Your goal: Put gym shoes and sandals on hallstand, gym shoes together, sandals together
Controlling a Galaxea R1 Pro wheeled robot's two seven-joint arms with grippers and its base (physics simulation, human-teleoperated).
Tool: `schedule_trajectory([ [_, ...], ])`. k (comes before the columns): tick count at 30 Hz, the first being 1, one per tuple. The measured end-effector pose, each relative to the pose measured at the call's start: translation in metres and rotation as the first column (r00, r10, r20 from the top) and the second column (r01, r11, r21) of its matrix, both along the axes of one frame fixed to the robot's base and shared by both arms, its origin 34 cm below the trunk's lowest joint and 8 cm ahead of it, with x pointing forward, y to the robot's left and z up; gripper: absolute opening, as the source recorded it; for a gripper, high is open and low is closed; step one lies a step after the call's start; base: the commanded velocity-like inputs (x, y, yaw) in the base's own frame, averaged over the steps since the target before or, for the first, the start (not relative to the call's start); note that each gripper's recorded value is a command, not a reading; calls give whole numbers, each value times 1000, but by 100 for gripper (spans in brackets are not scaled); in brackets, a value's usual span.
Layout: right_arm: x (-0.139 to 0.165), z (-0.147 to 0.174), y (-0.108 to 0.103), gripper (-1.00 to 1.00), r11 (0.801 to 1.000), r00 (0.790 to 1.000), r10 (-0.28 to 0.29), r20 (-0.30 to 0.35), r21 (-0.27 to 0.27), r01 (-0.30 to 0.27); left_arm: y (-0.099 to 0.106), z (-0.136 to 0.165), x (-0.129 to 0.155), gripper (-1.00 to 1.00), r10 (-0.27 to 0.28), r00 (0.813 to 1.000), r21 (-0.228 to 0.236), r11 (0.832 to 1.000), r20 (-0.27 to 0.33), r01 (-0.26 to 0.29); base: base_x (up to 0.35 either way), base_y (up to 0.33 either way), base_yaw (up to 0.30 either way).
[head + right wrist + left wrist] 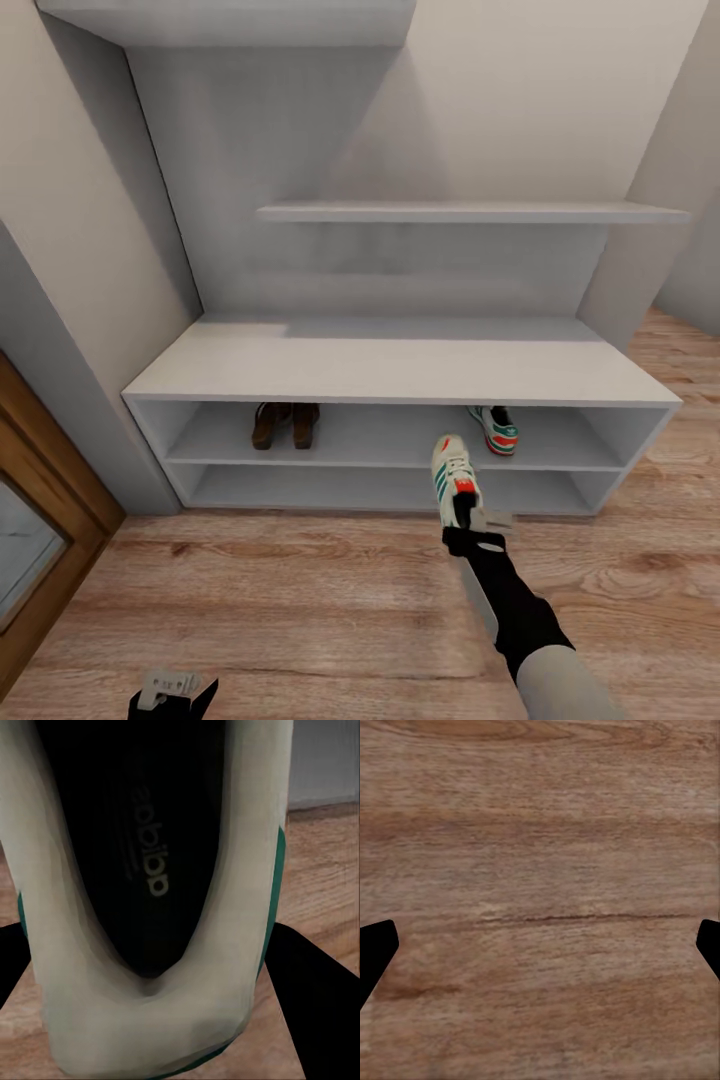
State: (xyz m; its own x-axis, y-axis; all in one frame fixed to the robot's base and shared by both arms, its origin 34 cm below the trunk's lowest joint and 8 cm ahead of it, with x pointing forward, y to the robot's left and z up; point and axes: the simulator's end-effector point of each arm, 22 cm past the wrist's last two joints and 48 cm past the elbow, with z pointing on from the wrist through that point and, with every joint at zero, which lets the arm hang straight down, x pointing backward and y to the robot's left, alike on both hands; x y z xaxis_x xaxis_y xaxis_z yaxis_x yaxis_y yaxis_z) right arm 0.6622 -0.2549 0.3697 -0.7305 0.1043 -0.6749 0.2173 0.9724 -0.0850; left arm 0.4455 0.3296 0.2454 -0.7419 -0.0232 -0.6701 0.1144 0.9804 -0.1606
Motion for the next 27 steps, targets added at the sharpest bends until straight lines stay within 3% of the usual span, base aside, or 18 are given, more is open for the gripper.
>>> schedule_trajectory([
  [8, 4, 12, -19, -100, 996, 998, -67, 2, -63, 67, -6, -1, -1, 100, -26, 1000, 0, 1000, -5, 26, 0, 0, 0],
  [21, 6, 14, -21, -100, 995, 997, -71, 7, -70, 72, -8, -1, -1, 100, -27, 1000, -1, 1000, -4, 27, 1, 0, 0],
  [27, 6, 15, -21, -100, 995, 997, -72, 8, -70, 72, -10, -1, -1, 100, -28, 1000, -4, 1000, -3, 28, 234, 0, 0],
])
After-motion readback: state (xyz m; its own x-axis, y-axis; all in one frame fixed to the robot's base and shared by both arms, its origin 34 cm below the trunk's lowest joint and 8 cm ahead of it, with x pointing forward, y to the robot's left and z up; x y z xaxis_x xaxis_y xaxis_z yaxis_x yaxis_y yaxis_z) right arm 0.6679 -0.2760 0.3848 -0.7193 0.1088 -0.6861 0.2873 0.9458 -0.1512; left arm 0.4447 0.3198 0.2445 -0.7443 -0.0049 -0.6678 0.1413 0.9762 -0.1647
